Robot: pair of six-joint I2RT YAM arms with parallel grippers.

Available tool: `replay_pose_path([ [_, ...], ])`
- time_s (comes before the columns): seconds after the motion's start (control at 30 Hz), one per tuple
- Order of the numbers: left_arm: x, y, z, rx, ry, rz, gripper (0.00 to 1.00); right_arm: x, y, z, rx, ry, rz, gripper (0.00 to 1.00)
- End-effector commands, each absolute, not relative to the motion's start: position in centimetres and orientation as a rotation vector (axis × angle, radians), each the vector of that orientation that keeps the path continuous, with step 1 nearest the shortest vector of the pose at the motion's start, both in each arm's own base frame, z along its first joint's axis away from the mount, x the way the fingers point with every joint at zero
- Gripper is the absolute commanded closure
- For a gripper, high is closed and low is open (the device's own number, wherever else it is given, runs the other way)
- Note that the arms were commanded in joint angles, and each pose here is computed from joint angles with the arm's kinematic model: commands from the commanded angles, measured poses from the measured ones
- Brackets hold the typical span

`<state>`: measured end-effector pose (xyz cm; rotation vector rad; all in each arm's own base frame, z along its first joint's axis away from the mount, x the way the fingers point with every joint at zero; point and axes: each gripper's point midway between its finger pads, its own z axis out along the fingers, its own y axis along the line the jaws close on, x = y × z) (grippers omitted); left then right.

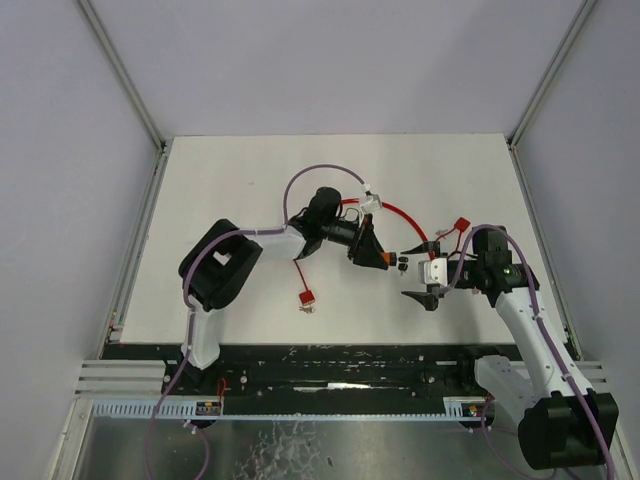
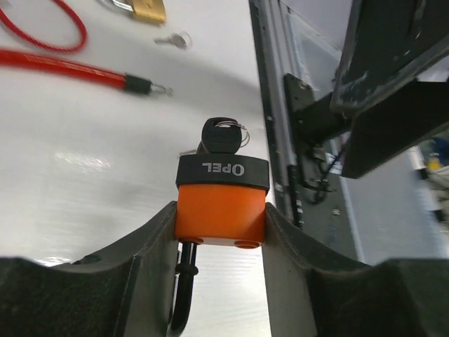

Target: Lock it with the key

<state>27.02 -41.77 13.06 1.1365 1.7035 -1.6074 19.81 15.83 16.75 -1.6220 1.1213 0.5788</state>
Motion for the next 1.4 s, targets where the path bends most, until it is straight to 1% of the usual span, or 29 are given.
replay_pose_path([
  [0.0, 24.9, -41.6, 15.3, 1.092, 1.807, -1.873, 1.0, 22.3, 15.4, 17.6, -1.659, 1.025, 0.378, 0.09],
  [0.13, 24.0, -41.4, 17.0, 1.061, 1.768, -1.998, 1.0, 22.7, 15.4, 16.4, -1.668, 1.041, 0.357, 0.13],
  [0.4, 22.9, -41.1, 18.2, 1.062, 1.716, -2.108, 1.0, 23.1, 16.5, 16.2, -1.625, 1.064, 0.416, 0.29],
  [0.57, 22.8, -41.2, 18.2, 1.065, 1.7, -2.128, 1.0, 22.9, 17.0, 16.5, -1.61, 1.05, 0.451, 0.38],
  [0.83, 22.5, -41.5, 18.4, 1.074, 1.688, -2.141, 1.0, 22.6, 17.7, 15.9, -1.63, 1.036, 0.465, 0.49],
  [1.0, 22.5, -41.6, 18.5, 1.076, 1.682, -2.149, 1.0, 22.5, 18.0, 16.3, -1.627, 1.017, 0.474, 0.52],
  [1.37, 22.5, -41.7, 18.3, 1.068, 1.682, -2.165, 1.0, 22.2, 18.4, 17.8, -1.607, 0.993, 0.498, 0.54],
])
